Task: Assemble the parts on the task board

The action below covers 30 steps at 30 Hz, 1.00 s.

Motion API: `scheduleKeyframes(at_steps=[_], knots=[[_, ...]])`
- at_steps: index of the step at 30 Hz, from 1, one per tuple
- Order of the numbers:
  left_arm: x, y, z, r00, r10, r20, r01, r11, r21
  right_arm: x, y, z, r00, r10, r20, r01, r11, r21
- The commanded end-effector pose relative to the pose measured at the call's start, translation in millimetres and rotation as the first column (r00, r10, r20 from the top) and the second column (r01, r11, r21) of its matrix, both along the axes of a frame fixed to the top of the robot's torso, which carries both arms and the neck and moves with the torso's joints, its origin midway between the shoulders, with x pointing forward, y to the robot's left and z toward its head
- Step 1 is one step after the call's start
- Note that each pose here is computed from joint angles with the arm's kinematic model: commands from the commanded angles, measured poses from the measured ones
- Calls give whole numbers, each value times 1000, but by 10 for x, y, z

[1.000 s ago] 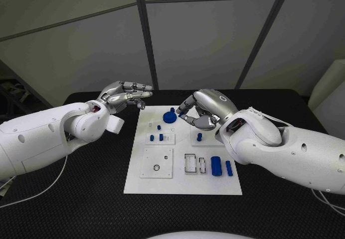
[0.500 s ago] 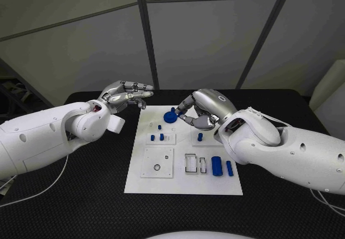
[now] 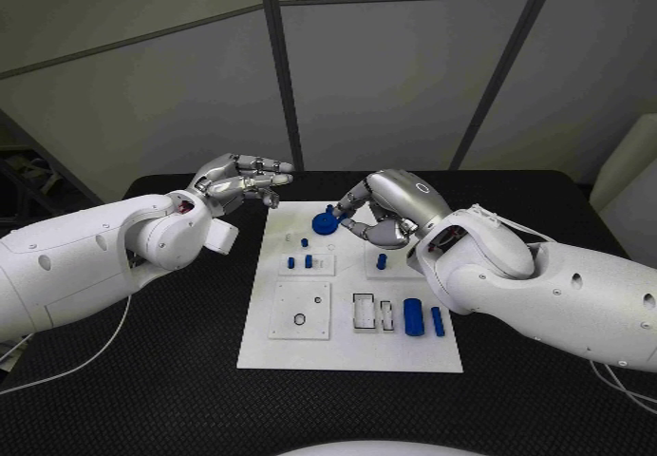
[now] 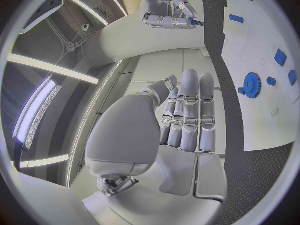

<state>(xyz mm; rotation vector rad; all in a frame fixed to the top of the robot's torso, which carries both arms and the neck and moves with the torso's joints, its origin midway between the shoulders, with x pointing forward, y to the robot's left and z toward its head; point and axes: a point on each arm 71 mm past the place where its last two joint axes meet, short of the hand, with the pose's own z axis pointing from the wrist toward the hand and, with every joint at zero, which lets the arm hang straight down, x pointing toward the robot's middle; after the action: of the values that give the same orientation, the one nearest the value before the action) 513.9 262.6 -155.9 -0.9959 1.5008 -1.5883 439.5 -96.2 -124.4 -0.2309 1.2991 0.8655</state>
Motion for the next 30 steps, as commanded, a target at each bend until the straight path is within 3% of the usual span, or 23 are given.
scheduleKeyframes(at_steps=[1, 16, 30], knots=[[2, -9, 20, 1000, -3, 12, 3, 1000, -13, -6, 6, 27, 1000, 9, 16, -9, 1000, 17], [1, -8, 21, 1000, -3, 12, 3, 1000, -13, -9, 18, 31, 1000, 17, 16, -18, 1000, 26], [3, -13, 21, 1000, -4, 12, 4, 1000, -14, -33, 116, 33, 997, 76, -7, -75, 995, 60]])
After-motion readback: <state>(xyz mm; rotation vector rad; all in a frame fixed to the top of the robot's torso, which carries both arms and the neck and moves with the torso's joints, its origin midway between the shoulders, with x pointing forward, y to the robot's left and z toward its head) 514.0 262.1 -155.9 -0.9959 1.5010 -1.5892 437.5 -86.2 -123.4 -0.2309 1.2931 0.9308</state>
